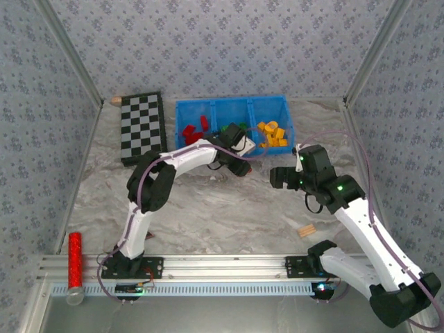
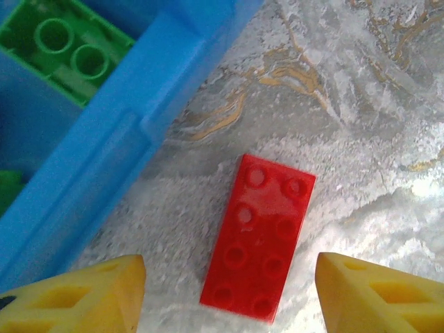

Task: Sort the legos into containers by color
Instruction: Pick up the lego from the center of the table.

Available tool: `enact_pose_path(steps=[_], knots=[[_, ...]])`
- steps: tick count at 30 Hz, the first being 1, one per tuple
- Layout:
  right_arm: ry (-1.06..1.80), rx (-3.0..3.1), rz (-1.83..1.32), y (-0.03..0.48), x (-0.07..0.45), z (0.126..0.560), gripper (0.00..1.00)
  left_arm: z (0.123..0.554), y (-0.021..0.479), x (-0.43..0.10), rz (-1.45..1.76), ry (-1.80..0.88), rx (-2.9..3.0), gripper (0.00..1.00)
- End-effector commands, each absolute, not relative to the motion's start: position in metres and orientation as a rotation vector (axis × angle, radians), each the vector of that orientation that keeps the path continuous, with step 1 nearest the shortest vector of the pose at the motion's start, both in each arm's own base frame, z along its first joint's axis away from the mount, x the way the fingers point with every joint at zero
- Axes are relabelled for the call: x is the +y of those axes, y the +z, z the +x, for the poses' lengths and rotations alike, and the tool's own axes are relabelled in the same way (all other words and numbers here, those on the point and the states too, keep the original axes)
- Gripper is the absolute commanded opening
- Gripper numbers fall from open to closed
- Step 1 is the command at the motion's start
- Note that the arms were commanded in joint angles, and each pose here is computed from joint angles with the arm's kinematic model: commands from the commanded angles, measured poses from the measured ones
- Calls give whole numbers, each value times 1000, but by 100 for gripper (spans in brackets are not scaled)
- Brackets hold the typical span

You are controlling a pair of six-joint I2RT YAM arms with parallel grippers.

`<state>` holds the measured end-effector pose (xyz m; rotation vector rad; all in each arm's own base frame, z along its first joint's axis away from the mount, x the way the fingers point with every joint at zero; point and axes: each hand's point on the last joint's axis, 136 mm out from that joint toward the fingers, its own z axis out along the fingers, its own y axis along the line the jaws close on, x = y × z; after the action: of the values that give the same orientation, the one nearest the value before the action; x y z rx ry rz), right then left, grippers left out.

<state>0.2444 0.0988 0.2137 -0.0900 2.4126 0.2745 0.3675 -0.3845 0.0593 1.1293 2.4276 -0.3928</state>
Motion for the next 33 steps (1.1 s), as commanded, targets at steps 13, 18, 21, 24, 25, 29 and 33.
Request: enact_pose_path(steps=[13, 18, 21, 24, 25, 29, 33], knots=[[285, 2455, -25, 198, 84, 236, 100, 366, 31, -411, 1148, -377, 2505, 64], [291, 2446, -12, 197, 83, 239, 100, 360, 18, -394, 1111, -301, 2587, 55], [290, 2438, -9, 198, 82, 242, 100, 353, 12, -380, 1081, -253, 2626, 48], [288, 2432, -6, 198, 82, 244, 100, 343, 4, -366, 1041, -210, 2679, 41], [289, 2430, -6, 199, 82, 245, 100, 340, 1, -361, 1024, -193, 2694, 39], [294, 2416, -5, 202, 83, 247, 100, 327, 1, -344, 952, -165, 2738, 32], [294, 2410, 2, 202, 82, 249, 100, 322, 22, -331, 890, -137, 2735, 28]])
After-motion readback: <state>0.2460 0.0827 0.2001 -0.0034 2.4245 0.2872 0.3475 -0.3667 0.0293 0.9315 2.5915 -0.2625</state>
